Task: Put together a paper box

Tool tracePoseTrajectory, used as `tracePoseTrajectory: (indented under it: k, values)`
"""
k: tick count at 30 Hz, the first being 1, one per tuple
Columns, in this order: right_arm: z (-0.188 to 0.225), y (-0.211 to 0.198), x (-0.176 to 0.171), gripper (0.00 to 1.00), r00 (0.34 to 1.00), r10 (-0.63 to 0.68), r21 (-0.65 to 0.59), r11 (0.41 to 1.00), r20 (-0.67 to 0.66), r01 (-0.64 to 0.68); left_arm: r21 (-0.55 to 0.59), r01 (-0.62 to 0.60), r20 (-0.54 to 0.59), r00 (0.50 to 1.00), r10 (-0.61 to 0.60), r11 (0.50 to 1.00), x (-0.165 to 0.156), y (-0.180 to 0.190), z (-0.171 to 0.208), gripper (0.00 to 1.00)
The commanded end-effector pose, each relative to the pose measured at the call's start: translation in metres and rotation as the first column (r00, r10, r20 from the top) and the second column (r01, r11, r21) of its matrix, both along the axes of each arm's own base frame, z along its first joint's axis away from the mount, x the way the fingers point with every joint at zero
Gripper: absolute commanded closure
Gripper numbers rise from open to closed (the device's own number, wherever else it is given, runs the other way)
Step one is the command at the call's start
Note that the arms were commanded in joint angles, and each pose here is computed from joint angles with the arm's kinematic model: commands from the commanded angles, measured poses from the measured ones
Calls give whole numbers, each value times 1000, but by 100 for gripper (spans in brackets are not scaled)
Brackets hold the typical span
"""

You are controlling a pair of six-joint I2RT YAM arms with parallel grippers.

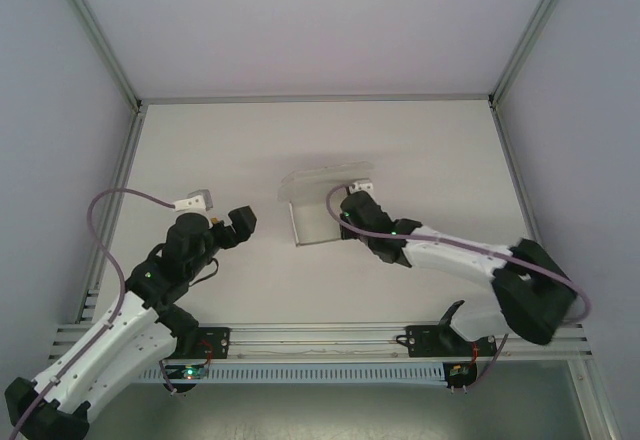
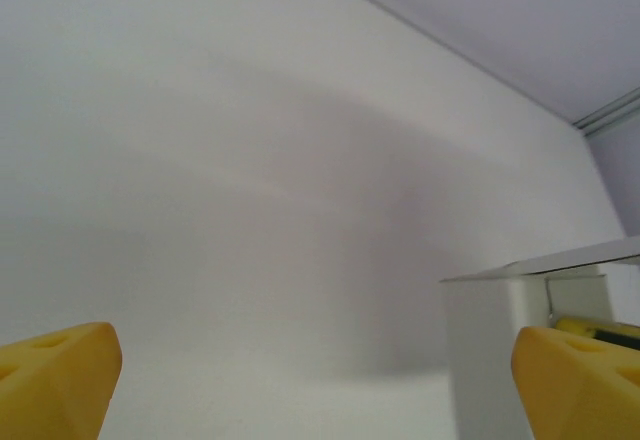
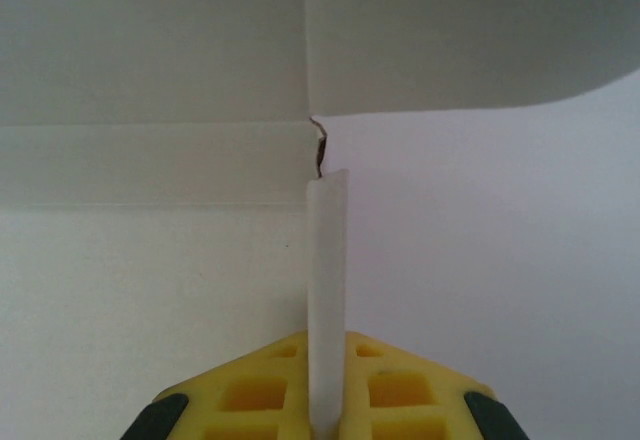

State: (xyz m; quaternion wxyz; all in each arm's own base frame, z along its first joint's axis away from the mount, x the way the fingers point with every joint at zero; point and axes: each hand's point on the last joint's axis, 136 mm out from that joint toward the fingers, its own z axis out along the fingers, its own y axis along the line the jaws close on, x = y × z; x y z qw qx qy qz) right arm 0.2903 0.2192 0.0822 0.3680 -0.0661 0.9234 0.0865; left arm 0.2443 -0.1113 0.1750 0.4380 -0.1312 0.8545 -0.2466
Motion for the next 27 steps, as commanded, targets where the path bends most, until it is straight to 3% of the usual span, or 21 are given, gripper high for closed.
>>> tracePoseTrajectory:
  k: [1, 5, 10, 14, 19, 27]
  values:
    - [-24, -8, 4, 100, 993, -96, -119, 989, -63, 88, 60, -18, -72, 997, 22, 998, -1, 5, -24, 0]
    - [-45, -4, 6, 100, 986, -112, -197, 977, -126, 86, 84, -14, -89, 996, 21, 996, 2, 4, -27, 0]
    - [-57, -1, 4, 99, 980, -135, -205, 973, -149, 103, 79, 3, -74, 997, 2, 997, 4, 1, -27, 0]
    - [-59, 11, -5, 75, 978, -129, -189, 977, -161, 98, 79, 39, -70, 997, -33, 996, 6, -6, -28, 0]
    - [-34, 16, -5, 55, 985, -128, -161, 981, -112, 110, 79, 108, -66, 992, -103, 991, 12, -21, -22, 0]
    - [9, 9, -1, 32, 993, -114, -89, 990, -31, 111, 129, 152, -78, 987, -143, 980, 28, -32, -19, 0]
